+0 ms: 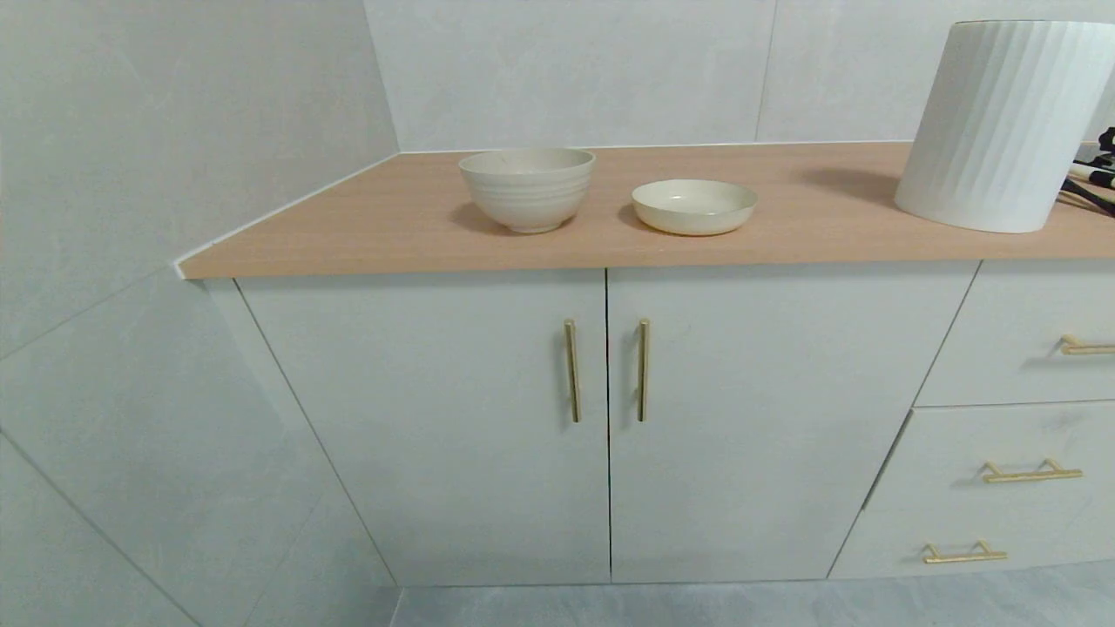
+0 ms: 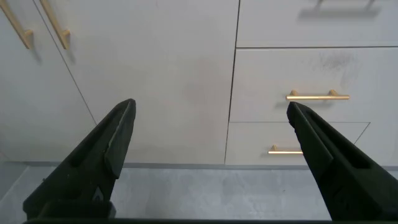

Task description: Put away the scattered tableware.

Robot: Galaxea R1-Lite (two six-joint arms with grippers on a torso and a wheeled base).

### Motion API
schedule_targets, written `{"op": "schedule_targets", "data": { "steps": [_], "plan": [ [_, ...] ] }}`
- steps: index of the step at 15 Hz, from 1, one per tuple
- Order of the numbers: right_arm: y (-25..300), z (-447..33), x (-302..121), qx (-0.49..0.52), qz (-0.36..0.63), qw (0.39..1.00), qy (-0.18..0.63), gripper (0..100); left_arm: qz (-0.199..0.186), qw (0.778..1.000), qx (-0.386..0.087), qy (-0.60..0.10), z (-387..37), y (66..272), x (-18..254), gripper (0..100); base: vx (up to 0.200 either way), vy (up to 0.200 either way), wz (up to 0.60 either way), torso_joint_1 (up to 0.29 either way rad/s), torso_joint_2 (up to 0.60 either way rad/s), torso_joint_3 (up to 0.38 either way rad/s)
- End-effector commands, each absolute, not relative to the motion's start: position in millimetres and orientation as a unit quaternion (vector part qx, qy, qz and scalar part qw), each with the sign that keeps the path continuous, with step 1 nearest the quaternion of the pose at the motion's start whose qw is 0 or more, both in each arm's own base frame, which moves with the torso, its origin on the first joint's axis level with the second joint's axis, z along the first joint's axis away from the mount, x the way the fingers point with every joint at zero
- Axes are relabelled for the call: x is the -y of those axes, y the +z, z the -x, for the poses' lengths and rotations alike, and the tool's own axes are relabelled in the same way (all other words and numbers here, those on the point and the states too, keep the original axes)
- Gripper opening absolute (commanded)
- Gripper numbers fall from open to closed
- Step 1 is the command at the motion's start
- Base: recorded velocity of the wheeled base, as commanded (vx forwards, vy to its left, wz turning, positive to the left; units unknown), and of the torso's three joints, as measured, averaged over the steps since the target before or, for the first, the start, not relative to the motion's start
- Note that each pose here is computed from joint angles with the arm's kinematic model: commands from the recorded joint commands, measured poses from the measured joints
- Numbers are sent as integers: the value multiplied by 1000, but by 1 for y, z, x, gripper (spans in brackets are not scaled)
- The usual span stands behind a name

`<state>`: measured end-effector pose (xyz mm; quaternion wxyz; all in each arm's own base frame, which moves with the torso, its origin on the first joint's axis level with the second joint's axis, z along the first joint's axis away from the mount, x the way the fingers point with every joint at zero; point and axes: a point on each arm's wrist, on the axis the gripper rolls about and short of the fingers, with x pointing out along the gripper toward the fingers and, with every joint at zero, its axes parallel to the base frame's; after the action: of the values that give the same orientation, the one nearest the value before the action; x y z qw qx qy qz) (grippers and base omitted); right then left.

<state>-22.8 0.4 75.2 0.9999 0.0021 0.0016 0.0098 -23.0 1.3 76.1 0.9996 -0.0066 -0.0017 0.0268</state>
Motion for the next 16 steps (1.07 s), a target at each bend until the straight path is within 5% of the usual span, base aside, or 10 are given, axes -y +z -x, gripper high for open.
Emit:
{"op": "schedule_targets", "data": {
  "steps": [1,4,7,12,13,16],
  "plan": [
    [75,23,0,-2,-2,1000,10,100,7,1000,2,27,23,76,-1,100,0,0,0,0,0,0],
    [77,23,0,3,6,1000,3,100,7,1000,2,27,23,76,-1,100,0,0,0,0,0,0],
    [171,22,-1,21,-9,997,73,100,7,1000,2,27,23,76,-1,100,0,0,0,0,0,0],
    [218,-84,-20,-174,-13,967,188,100,7,1000,2,27,23,76,-1,100,0,0,0,0,0,0],
    [229,-136,-54,-213,-15,941,262,100,7,1000,2,27,23,76,-1,100,0,0,0,0,0,0],
    [224,-201,-107,-238,-17,919,314,100,7,1000,2,27,23,76,-1,100,0,0,0,0,0,0]
  ]
}}
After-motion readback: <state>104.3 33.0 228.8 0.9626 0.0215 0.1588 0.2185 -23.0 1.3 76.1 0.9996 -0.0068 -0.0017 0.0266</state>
